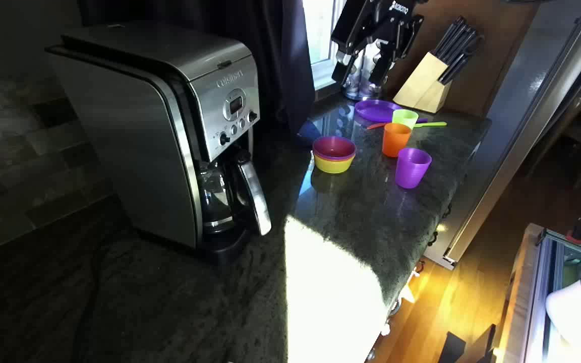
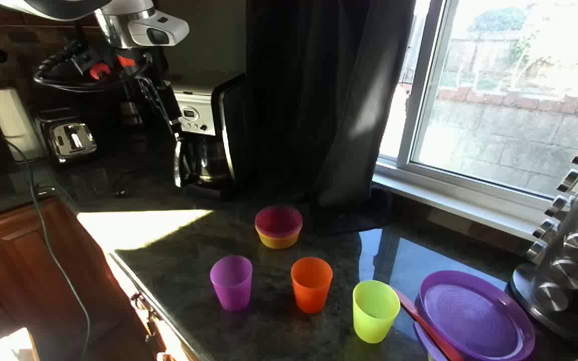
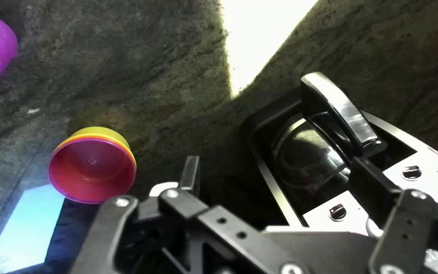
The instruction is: Place the purple cup upside down.
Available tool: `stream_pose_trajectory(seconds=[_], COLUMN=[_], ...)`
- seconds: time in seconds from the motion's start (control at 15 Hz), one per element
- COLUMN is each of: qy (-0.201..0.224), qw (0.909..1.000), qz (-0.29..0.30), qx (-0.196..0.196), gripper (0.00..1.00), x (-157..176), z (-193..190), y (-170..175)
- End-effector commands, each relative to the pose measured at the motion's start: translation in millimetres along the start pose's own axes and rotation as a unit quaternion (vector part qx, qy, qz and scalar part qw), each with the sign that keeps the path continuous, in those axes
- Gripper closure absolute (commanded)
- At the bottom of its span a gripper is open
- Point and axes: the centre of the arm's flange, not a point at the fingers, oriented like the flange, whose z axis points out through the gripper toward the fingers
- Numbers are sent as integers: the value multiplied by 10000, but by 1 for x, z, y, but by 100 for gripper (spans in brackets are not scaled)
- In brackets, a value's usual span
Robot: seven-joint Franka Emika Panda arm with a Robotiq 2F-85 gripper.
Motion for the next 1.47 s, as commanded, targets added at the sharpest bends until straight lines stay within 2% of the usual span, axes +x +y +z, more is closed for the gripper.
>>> stream_pose_trajectory(seconds=[0.0, 0.47, 0.53, 0.6, 0.8, 0.93, 1.07, 1.27, 1.4], qy=[0, 0, 215, 514, 895, 647, 195, -342, -747], qw=[10000, 10000, 9985, 9963, 9884, 9915, 9959, 9939, 9898], qz=[-1, -1, 476, 660, 1164, 957, 355, -254, -656], qx=[0, 0, -137, -193, -397, -606, -810, -1019, -1018], gripper=[0, 0, 0, 0, 0, 0, 0, 0, 0], x=[0, 0, 7, 14, 19, 19, 17, 5, -2], z=[0, 0, 6, 6, 8, 10, 17, 27, 37], y=[0, 0, 14, 30, 69, 98, 128, 170, 192])
